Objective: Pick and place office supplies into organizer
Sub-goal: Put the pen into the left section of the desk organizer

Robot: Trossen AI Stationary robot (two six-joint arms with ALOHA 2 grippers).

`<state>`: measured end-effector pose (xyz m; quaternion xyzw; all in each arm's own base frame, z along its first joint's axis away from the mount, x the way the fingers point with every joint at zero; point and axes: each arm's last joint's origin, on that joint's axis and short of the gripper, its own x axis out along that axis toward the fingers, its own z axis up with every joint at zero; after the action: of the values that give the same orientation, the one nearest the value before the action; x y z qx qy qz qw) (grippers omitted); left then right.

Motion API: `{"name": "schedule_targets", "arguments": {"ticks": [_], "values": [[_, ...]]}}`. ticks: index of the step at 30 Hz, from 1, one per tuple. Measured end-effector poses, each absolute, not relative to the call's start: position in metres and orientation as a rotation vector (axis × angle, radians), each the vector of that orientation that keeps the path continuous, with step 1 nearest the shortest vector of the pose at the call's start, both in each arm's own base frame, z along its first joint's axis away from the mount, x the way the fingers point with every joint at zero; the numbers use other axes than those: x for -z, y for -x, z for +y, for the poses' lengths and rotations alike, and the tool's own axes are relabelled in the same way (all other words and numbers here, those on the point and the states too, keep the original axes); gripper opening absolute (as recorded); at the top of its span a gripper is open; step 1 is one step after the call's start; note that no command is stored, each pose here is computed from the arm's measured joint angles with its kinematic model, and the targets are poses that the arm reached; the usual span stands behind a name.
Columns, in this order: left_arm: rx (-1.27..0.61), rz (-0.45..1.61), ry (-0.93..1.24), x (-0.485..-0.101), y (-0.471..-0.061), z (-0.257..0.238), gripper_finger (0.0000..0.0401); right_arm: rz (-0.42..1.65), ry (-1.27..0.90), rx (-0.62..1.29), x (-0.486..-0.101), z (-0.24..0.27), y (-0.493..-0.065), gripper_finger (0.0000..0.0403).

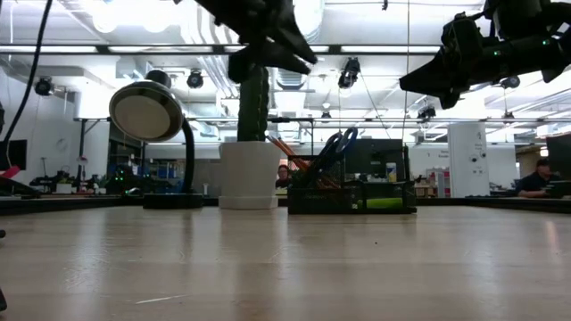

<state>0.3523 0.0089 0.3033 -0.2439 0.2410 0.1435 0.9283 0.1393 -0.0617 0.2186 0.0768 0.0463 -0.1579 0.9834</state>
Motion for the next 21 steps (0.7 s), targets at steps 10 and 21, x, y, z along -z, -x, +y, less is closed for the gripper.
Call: {"name": "schedule_targets", "arguments": {"ticks": [10, 21], "values": [[-0.426, 1.056, 1.128, -0.275, -0.311, -0.005, 0.0074, 0.097, -0.137, 0.317, -0.218, -0.062, -0.139, 0.0057], [-0.603, 1.32, 1.365, -0.26, -0.29, -0.043, 0.0074, 0.097, -0.137, 0.317, -0.218, -0.062, -0.139, 0.0057]]}}
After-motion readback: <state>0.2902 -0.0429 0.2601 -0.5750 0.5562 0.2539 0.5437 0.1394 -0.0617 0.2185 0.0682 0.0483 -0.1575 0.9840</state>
